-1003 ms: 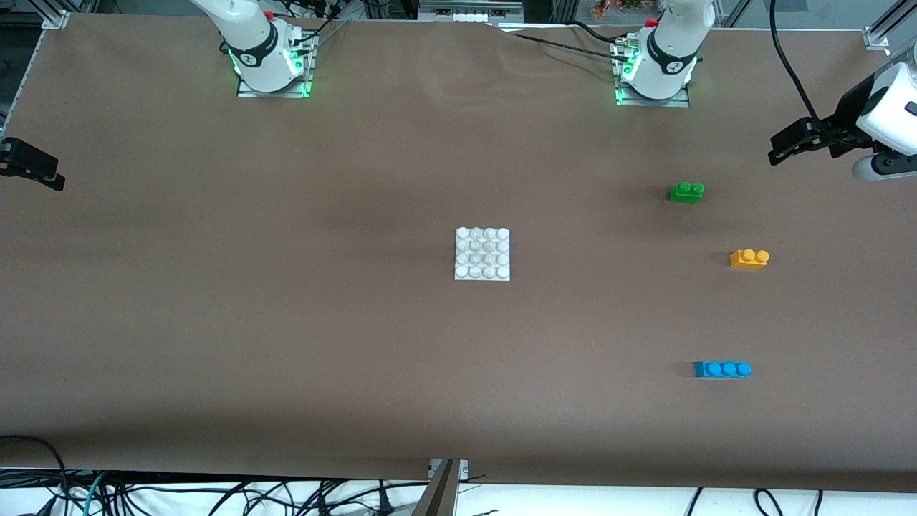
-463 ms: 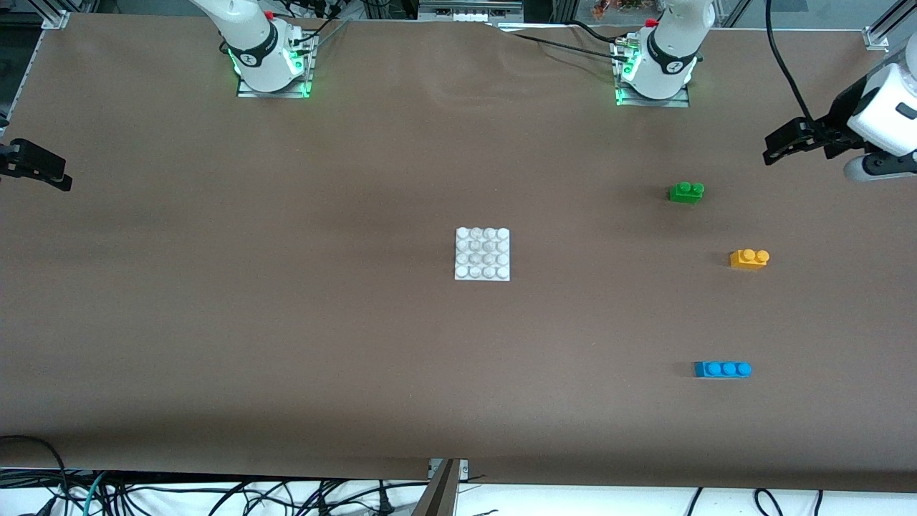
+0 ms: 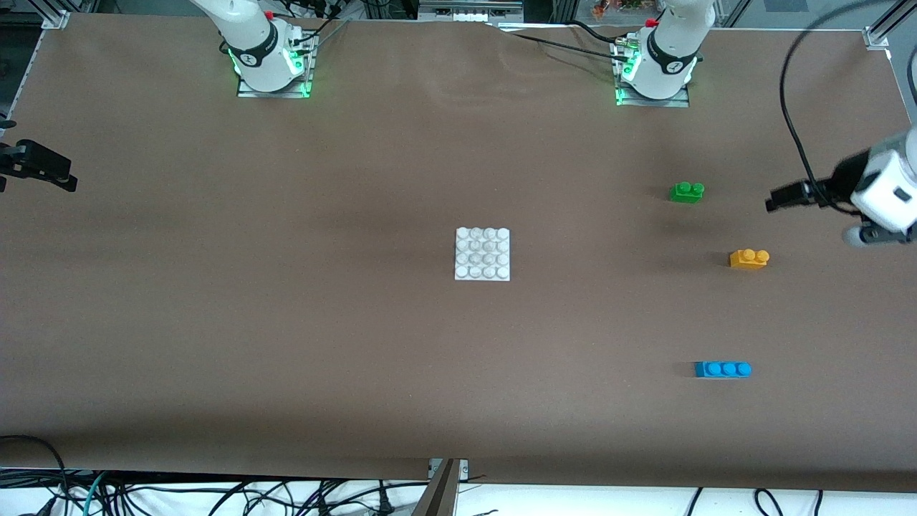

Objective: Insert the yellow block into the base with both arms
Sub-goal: 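Move the left gripper down over the yellow block, then close the left gripper on the yellow block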

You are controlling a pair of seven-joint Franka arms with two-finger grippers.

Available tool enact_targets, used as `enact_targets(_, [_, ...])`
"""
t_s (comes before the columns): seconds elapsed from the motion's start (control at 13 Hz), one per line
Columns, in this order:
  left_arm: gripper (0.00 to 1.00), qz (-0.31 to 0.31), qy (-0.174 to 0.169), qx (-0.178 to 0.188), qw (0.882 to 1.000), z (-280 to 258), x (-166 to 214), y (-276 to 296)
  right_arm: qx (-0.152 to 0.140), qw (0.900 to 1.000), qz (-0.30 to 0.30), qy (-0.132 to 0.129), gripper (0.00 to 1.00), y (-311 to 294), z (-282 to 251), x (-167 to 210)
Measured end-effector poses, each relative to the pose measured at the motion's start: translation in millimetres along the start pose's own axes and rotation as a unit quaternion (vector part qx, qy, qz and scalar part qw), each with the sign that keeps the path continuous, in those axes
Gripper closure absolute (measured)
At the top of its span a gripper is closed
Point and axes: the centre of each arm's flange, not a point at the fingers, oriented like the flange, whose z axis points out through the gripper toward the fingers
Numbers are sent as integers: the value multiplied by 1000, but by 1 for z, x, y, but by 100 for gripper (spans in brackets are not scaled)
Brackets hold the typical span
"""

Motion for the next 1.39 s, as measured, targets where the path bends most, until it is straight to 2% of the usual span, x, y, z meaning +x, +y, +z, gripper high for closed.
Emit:
enact_targets(0.15, [0,4,-2,3,1000,47,27,-33,0,1000,-1,-1,0,-1,2,1])
enact_targets(0.31, [0,10,0,9,1000,83,35,-37,0,1000,-1,-2,0,-1,2,2])
enact_targets(0.62, [0,23,34,40,998,146,6,-50,0,1000,-1,-2,0,-1,3,2])
enact_targets(0.85, [0,22,62,33,997,179,-9,-72,0,1000,-3,-2,0,-3,2,2])
enact_targets(1.0, [0,21,92,27,995,211,-19,-81,0,1000,-10,-1,0,-11,2,3])
enact_targets(1.39, [0,42,108,12,993,262,-22,-81,-1,1000,-12,-2,0,-14,3,4])
